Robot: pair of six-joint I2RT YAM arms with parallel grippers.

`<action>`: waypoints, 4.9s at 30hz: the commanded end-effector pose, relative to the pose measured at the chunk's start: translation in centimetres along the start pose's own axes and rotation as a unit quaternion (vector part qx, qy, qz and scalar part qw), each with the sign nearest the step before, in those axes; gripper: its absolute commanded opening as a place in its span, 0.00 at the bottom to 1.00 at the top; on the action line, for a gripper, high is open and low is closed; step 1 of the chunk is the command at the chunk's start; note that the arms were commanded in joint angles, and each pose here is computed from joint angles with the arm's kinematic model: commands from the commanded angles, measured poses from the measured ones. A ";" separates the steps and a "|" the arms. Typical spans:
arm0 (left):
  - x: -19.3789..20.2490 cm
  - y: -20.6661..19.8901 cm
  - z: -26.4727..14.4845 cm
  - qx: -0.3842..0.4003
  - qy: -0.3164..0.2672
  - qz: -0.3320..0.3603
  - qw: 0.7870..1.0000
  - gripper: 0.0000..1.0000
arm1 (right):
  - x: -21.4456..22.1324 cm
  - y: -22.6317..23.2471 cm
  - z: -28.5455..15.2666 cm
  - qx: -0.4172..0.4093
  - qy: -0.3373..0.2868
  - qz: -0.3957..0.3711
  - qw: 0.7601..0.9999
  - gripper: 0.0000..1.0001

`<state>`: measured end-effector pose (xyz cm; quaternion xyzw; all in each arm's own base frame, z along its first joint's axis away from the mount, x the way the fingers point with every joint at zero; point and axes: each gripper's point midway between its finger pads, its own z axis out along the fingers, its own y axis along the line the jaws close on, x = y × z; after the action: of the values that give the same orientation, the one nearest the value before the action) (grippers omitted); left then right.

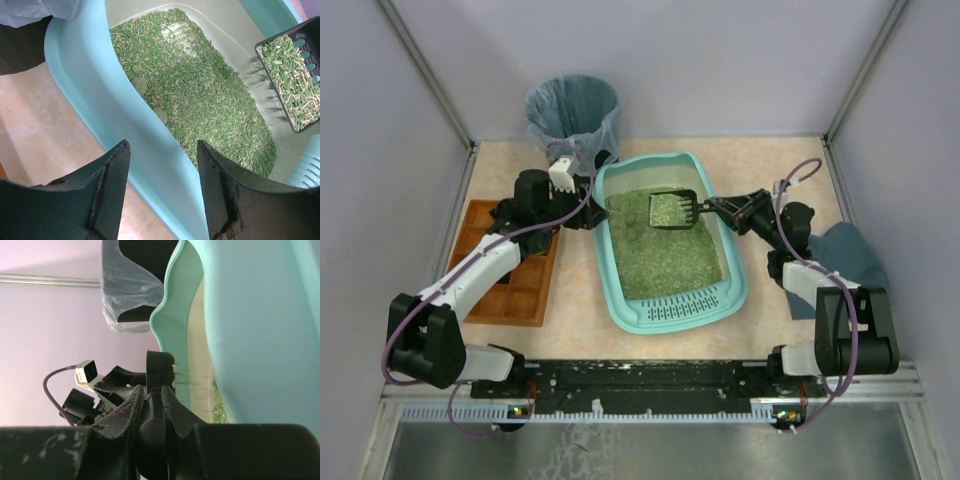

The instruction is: Clean the litter box

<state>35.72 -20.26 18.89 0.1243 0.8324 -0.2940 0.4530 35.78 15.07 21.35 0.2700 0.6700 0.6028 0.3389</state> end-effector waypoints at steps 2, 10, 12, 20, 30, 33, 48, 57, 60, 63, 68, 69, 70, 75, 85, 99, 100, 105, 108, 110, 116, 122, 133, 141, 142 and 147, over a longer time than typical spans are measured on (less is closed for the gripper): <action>-0.6 -0.4 0.0 0.007 -0.013 0.012 1.000 0.62 | 0.6 3.8 1.0 -0.053 0.030 -0.053 0.997 0.00; -0.5 -0.4 0.2 0.009 -0.010 0.010 1.000 0.62 | 1.5 4.0 1.6 -0.048 0.051 -0.065 0.995 0.00; -0.3 -0.6 0.2 0.013 -0.001 0.006 1.000 0.62 | -0.9 2.4 0.7 -0.021 0.010 -0.048 0.999 0.00; 0.0 -0.7 0.5 0.018 0.004 0.002 1.000 0.62 | -1.1 2.3 1.0 -0.036 0.009 -0.031 0.999 0.00; 0.1 -0.6 0.4 0.013 0.005 0.003 1.000 0.62 | -2.2 2.7 -0.2 -0.048 -0.041 -0.040 0.997 0.00; -0.1 -0.5 0.4 0.012 -0.002 0.005 1.000 0.62 | -0.5 3.2 0.7 -0.045 -0.003 -0.064 0.997 0.00; -0.1 -0.4 0.5 0.010 0.000 0.006 1.000 0.62 | -0.4 3.0 1.2 -0.015 -0.001 -0.093 0.996 0.00; -0.2 -0.6 0.4 0.013 0.004 0.005 1.000 0.62 | -1.7 1.6 0.6 0.009 -0.015 -0.090 0.996 0.00; 0.0 -0.4 0.2 0.007 0.005 0.006 1.000 0.62 | -2.6 0.0 0.5 0.058 -0.035 -0.104 0.992 0.00; -0.1 -0.4 0.3 0.007 0.001 0.008 1.000 0.62 | -2.1 -0.4 1.3 0.108 -0.020 -0.149 0.983 0.00; -0.1 -0.4 0.3 0.007 0.005 0.006 1.000 0.62 | -1.9 0.2 2.0 0.155 -0.032 -0.215 0.964 0.00; -0.1 -0.4 0.3 0.007 0.005 0.006 1.000 0.62 | -1.9 0.2 2.2 0.161 -0.032 -0.226 0.960 0.00; 0.0 -0.4 0.3 0.006 0.006 0.007 1.000 0.62 | -1.7 0.3 2.5 0.166 -0.030 -0.237 0.957 0.00; 0.0 -0.3 0.5 0.005 0.008 0.005 1.000 0.62 | -1.3 0.3 4.2 0.209 -0.029 -0.298 0.931 0.00; 0.2 -0.3 0.6 0.006 0.013 0.004 1.000 0.62 | 0.3 -0.3 9.0 0.249 0.014 -0.365 0.897 0.00; 0.4 -0.3 0.7 0.007 0.016 0.003 1.000 0.62 | 3.3 -6.0 11.0 0.307 0.079 -0.362 0.877 0.00; 0.5 -0.2 0.8 0.007 0.018 0.002 1.000 0.62 | 4.1 -6.3 11.2 0.304 0.089 -0.361 0.877 0.00; 0.5 -0.2 0.7 0.005 0.018 0.002 1.000 0.62 | 7.7 -8.0 12.0 0.280 0.130 -0.326 0.894 0.00; 0.5 -0.1 0.7 0.003 0.017 0.003 1.000 0.62 | 10.1 -8.7 12.2 0.250 0.154 -0.287 0.912 0.00; 0.6 -0.1 0.7 0.004 0.018 0.003 1.000 0.62 | 11.3 -9.2 12.2 0.239 0.164 -0.268 0.919 0.00; 0.6 -0.2 0.9 0.006 0.020 0.001 1.000 0.62 | 14.0 -10.1 12.0 0.209 0.185 -0.209 0.937 0.00; 0.7 -0.1 0.9 0.004 0.021 0.002 1.000 0.62 | 14.2 -9.4 11.6 0.187 0.180 -0.178 0.949 0.00; 0.3 -0.2 0.6 0.005 0.012 0.010 1.000 0.62 | 10.2 -4.2 9.8 0.140 0.106 -0.153 0.972 0.00; -0.6 -0.2 -0.3 -0.004 -0.010 0.021 1.000 0.63 | 7.2 -3.3 8.4 0.163 0.058 -0.166 0.971 0.00; -0.7 -0.3 -0.3 -0.004 -0.012 0.022 1.000 0.63 | 6.9 -3.2 8.1 0.163 0.053 -0.166 0.971 0.00; -1.0 -0.3 -0.6 -0.004 -0.023 0.025 0.999 0.63 | 5.6 -2.2 6.7 0.145 0.036 -0.165 0.975 0.00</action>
<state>35.61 -20.11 18.63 0.1279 0.8358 -0.2837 0.4524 37.52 24.22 14.15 0.1840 0.8305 0.4119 0.3267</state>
